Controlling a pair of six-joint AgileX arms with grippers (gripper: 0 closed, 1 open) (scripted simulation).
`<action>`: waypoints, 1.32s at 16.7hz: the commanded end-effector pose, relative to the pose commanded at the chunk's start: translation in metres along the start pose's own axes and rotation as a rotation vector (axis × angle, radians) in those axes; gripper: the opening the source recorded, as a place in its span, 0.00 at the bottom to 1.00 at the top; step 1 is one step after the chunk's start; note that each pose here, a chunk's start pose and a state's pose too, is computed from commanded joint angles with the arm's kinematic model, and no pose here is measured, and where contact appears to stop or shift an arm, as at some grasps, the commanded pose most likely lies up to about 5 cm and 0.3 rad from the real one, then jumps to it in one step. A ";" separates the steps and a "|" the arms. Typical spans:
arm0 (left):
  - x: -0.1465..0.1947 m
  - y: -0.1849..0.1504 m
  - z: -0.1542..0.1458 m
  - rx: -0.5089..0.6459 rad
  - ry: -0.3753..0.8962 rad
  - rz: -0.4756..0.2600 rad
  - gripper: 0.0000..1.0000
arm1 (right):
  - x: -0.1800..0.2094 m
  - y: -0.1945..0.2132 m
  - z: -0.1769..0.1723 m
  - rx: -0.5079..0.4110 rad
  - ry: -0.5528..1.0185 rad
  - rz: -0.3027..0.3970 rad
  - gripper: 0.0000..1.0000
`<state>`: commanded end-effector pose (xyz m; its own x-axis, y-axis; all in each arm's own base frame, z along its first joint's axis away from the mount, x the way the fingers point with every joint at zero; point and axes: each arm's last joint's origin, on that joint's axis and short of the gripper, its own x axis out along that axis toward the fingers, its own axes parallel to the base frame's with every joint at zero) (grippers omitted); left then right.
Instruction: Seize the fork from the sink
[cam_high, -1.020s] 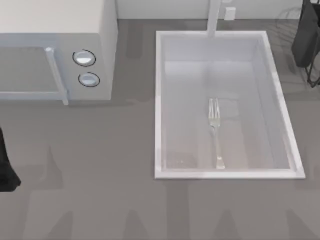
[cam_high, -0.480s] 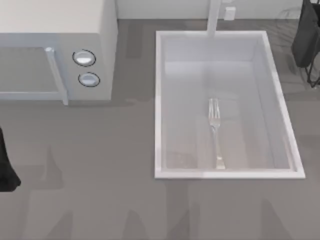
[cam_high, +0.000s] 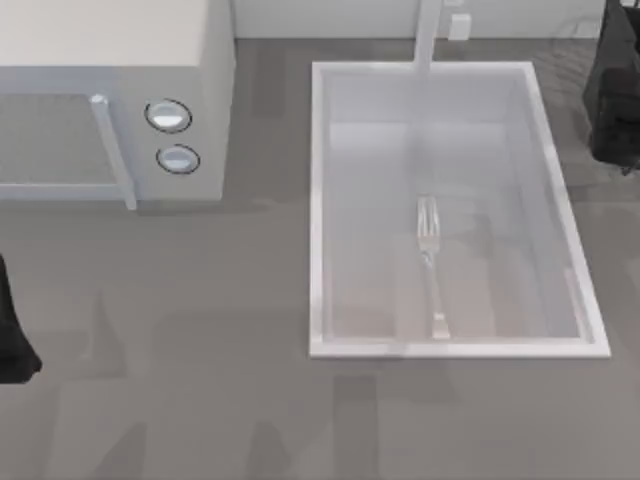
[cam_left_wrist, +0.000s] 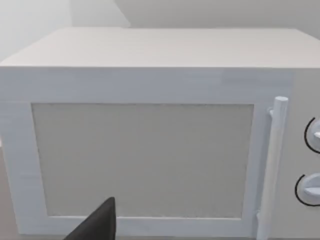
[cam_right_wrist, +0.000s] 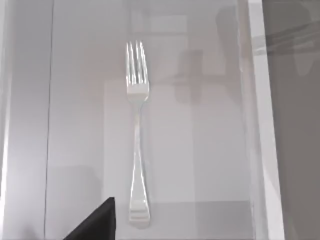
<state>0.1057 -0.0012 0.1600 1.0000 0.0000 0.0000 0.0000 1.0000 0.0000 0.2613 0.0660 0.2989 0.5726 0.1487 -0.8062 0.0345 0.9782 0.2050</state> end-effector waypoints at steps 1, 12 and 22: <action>0.000 0.000 0.000 0.000 0.000 0.000 1.00 | 0.014 0.011 0.014 0.002 0.065 -0.012 1.00; 0.000 0.000 0.000 0.000 0.000 0.000 1.00 | 0.209 0.103 0.049 -0.070 0.569 -0.179 1.00; 0.000 0.000 0.000 0.000 0.000 0.000 1.00 | 0.237 0.107 0.041 -0.082 0.605 -0.195 1.00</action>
<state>0.1057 -0.0012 0.1600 1.0000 0.0000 0.0000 0.0000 1.0000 0.0000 0.4342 0.2003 0.1527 -0.0020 -0.0005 -1.0000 0.0151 0.9999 -0.0005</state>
